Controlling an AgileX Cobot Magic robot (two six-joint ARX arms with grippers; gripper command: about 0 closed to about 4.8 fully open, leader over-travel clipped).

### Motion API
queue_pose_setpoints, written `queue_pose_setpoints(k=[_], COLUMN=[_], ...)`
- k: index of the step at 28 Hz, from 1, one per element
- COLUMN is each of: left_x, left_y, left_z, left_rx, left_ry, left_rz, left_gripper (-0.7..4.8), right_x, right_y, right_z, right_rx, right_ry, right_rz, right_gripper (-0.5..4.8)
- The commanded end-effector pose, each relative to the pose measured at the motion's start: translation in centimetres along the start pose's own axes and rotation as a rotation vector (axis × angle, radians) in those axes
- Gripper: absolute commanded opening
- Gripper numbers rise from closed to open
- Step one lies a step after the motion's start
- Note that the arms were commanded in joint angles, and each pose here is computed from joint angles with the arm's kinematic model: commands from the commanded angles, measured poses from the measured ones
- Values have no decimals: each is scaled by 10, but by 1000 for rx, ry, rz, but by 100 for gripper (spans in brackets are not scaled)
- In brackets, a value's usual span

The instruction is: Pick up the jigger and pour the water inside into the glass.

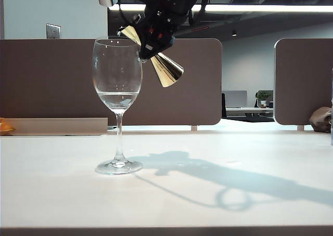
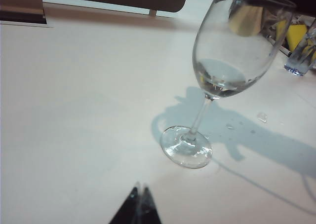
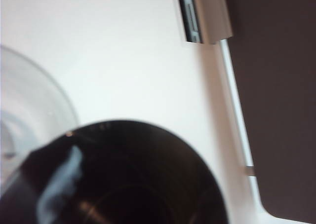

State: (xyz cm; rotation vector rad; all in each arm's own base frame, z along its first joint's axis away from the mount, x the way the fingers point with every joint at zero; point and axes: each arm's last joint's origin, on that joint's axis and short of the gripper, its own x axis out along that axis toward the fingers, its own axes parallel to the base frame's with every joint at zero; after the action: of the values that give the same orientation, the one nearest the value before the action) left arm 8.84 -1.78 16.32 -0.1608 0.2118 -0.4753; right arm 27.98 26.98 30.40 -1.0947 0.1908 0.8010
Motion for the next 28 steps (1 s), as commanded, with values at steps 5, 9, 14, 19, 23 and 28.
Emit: queue_pose_setpoints(k=[5, 9, 14, 19, 23, 28], left_x=[0, 0, 0, 0, 0, 0], left_y=[0, 0, 0, 0, 0, 0], left_z=[2, 2, 2, 2, 2, 2], left_rx=[7, 7, 7, 7, 7, 7], left_ry=[-14, -14, -14, -14, -14, -14], left_rz=[-2, -2, -2, -2, -2, -2], left_gripper=[-5, -5, -5, -5, -5, -5], right_x=[-2, -2, -3, -3, -4, -4], right_y=[-5, -6, -9, -13, -16, -16], right_z=[3, 3, 5, 7, 10, 9], right_rx=[-80, -101, -171, -253, -284, -332], right_ry=[19, 29, 31, 14, -2, 5], right_rz=[-68, -84, -122, -161, -195, -192], right_gripper=[-1, -1, -1, -1, -1, -1])
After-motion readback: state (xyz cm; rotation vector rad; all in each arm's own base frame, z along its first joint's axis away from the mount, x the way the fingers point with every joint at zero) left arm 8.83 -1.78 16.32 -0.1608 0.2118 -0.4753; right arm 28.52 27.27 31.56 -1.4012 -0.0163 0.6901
